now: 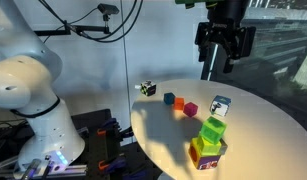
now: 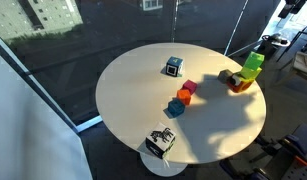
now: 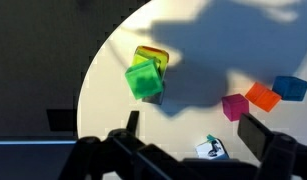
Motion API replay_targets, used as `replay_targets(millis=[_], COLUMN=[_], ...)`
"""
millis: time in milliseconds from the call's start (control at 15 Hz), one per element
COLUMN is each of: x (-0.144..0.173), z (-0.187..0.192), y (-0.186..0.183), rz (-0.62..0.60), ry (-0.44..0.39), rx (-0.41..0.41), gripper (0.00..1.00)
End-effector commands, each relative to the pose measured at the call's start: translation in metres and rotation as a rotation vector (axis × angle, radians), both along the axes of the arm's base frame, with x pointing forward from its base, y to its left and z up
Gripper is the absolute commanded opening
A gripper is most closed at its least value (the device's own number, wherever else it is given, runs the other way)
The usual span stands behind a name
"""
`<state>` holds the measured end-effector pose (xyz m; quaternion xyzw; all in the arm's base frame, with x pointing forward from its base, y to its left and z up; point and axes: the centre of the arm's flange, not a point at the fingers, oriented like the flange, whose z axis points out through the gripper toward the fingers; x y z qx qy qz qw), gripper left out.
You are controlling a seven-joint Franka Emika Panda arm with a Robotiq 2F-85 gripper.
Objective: Put the green block on the table
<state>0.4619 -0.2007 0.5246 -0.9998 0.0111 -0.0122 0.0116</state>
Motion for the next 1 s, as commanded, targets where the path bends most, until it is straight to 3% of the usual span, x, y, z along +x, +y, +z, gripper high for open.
replay_targets(millis=[0,933], x=[0.000,0.022], z=[0.000,-0.078], y=[0.000,-0.041], rz=[0.000,-0.039], ry=[0.000,0.030], rx=[0.000,-0.034], gripper=[1.00,1.00])
